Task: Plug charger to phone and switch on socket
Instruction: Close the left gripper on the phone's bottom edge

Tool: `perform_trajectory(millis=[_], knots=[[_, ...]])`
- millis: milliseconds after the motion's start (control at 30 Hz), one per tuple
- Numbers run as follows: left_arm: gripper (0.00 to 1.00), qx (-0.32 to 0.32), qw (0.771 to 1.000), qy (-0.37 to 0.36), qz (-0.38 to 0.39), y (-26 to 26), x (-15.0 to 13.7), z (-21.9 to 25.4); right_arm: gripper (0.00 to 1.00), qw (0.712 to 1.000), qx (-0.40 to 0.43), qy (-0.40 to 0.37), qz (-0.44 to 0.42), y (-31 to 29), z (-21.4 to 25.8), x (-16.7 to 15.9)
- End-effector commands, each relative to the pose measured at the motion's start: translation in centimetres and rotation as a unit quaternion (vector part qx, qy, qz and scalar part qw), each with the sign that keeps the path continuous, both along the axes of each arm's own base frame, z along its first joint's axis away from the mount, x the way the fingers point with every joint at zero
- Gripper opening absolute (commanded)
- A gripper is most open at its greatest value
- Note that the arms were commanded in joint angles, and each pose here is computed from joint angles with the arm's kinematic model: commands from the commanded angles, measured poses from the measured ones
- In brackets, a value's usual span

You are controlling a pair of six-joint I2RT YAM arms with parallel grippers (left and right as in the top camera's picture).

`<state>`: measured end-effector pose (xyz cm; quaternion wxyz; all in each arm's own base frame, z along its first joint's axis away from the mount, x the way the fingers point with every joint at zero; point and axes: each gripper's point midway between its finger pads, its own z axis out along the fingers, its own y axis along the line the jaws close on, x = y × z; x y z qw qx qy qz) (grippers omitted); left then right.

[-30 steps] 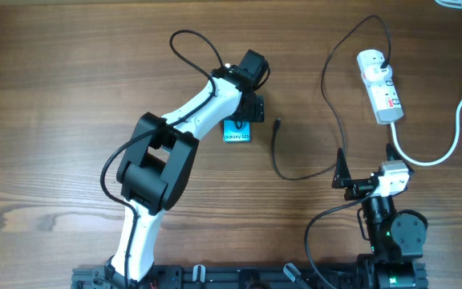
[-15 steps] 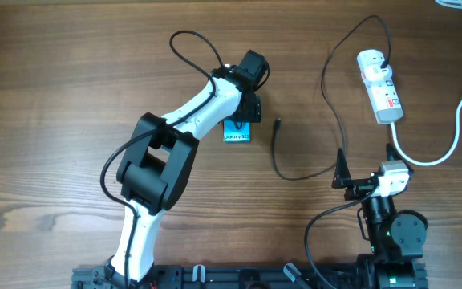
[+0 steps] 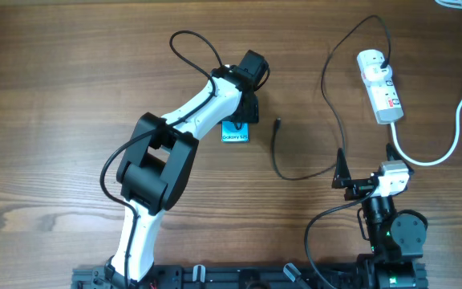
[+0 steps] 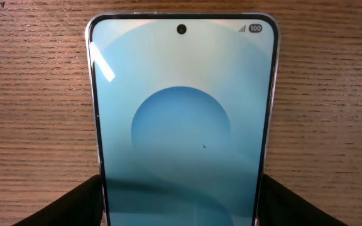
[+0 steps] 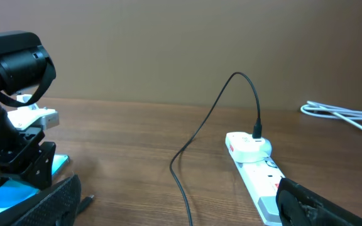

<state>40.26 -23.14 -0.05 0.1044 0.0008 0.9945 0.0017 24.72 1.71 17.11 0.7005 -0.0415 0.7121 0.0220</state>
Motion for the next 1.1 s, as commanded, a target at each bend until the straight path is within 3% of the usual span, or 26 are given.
perform_trajectory(millis=[0, 333, 567, 1067], knots=[[0.73, 0.025, 0.999, 0.029, 0.003, 1.3, -1.3, -1.8, 1.00, 1.000, 0.002, -0.003, -0.004, -0.1, 0.1, 0.0], [0.72, 0.012, 1.000, 0.018, 0.022, 1.5, -1.7, 1.5, 1.00, 1.000, 0.002, -0.003, -0.004, -0.1, 0.1, 0.0], [0.71, -0.018, 0.998, 0.057, 0.021, 0.7, -3.3, 1.8, 1.00, 1.000, 0.002, -0.003, -0.004, -0.1, 0.1, 0.0], [0.72, -0.011, 0.998, 0.066, 0.021, 1.2, -4.2, 2.9, 1.00, 1.000, 0.002, -0.003, -0.004, -0.1, 0.1, 0.0]])
